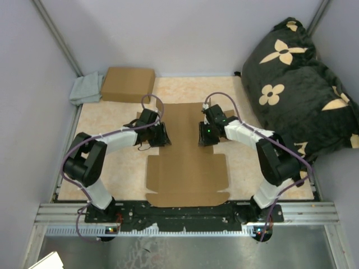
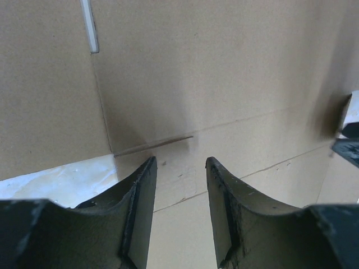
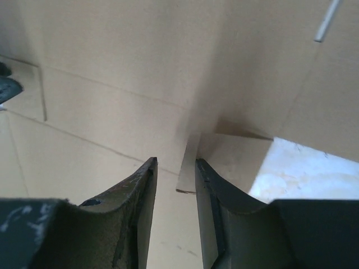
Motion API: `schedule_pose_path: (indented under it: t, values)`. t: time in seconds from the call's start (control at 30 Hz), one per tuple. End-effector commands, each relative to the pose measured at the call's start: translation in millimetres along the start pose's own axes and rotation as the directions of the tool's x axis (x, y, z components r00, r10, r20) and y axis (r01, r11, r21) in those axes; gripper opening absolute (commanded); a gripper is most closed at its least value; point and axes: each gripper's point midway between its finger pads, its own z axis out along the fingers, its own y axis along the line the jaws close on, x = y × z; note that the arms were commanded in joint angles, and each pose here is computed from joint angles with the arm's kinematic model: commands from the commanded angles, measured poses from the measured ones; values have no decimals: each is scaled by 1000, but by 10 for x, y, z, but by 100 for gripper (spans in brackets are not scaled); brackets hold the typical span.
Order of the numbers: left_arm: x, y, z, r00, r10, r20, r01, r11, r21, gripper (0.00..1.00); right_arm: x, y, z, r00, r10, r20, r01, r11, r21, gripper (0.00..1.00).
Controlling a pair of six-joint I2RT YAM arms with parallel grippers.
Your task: Fold the paper box
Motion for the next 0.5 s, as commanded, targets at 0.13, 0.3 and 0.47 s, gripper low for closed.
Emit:
schedule_pose_path:
  t: [0.13, 0.3, 0.47]
  values:
    - [246, 127, 84, 998, -8, -64, 6, 1000, -28, 47, 233, -104, 447, 996, 48, -80, -46, 998, 30, 35]
    - [216, 101, 38, 998, -5, -56, 3, 1000, -23, 47, 183, -83, 364, 997, 47, -53, -46, 999, 28, 36]
    - [19, -25, -112, 1000, 19, -12, -19, 1000, -10, 49, -90, -11, 83, 999, 24, 24, -25, 999, 42, 38]
